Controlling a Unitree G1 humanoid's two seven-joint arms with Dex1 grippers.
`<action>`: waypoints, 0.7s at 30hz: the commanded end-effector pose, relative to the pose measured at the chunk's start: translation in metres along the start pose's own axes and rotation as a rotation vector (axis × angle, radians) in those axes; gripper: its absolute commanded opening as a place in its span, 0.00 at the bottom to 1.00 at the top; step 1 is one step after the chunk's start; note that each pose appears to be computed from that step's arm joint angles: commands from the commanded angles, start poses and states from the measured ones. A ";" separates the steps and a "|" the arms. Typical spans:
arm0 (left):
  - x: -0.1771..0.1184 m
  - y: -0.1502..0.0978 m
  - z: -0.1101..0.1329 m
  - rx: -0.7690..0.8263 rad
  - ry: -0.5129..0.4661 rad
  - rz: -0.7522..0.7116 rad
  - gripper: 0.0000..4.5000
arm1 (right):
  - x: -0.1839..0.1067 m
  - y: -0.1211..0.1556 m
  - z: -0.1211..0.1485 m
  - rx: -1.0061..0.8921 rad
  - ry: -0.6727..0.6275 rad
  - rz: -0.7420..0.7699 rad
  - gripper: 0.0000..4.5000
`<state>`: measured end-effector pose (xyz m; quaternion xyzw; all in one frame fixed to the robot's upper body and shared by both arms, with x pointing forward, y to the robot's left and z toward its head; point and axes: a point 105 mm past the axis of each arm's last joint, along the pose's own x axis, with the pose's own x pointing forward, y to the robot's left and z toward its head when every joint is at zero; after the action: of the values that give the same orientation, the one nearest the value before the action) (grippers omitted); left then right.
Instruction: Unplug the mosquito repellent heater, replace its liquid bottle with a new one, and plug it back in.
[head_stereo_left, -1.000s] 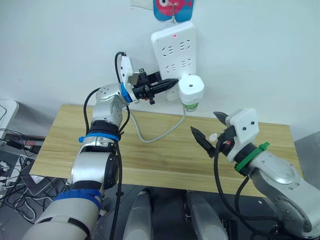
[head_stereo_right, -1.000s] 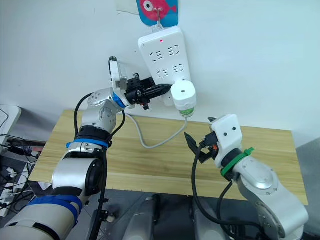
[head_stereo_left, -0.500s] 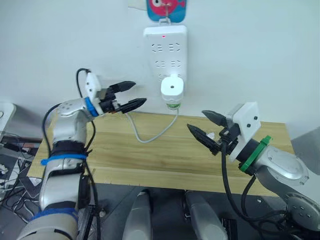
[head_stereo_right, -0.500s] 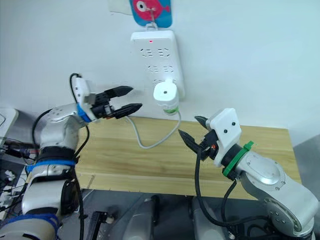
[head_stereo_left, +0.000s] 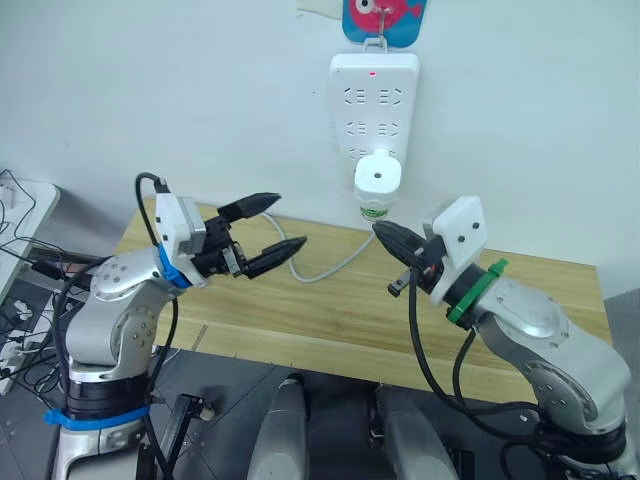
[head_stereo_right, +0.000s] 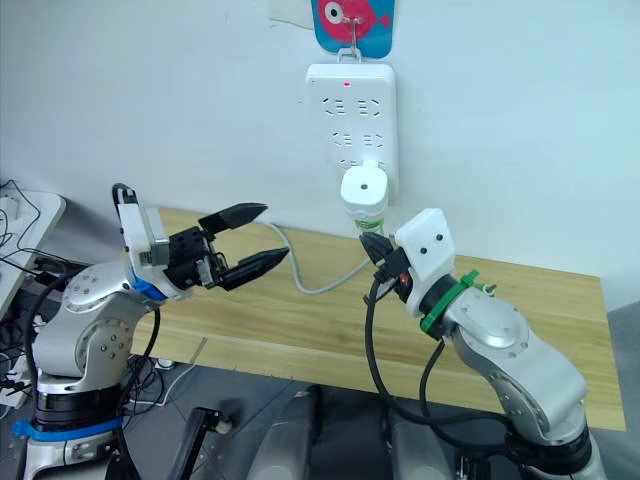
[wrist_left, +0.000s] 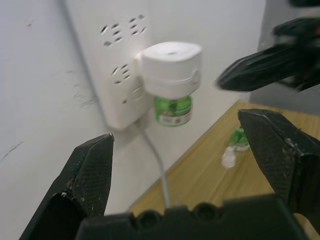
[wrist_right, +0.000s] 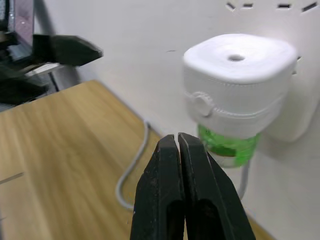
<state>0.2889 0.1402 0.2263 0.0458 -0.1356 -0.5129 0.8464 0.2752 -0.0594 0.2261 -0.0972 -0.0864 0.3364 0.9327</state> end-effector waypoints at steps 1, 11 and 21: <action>0.001 -0.007 0.010 0.031 -0.018 -0.018 1.00 | 0.002 -0.003 0.017 -0.030 -0.077 -0.029 0.02; 0.007 -0.009 0.010 0.028 -0.020 -0.033 1.00 | 0.008 -0.005 0.021 -0.031 -0.079 -0.045 0.02; 0.008 -0.009 0.009 0.020 -0.016 -0.036 1.00 | 0.001 0.000 0.016 -0.038 -0.055 -0.015 0.02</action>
<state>0.2887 0.1343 0.2266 0.0440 -0.1297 -0.5163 0.8454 0.2824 -0.0568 0.2334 -0.1002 -0.0965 0.3237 0.9359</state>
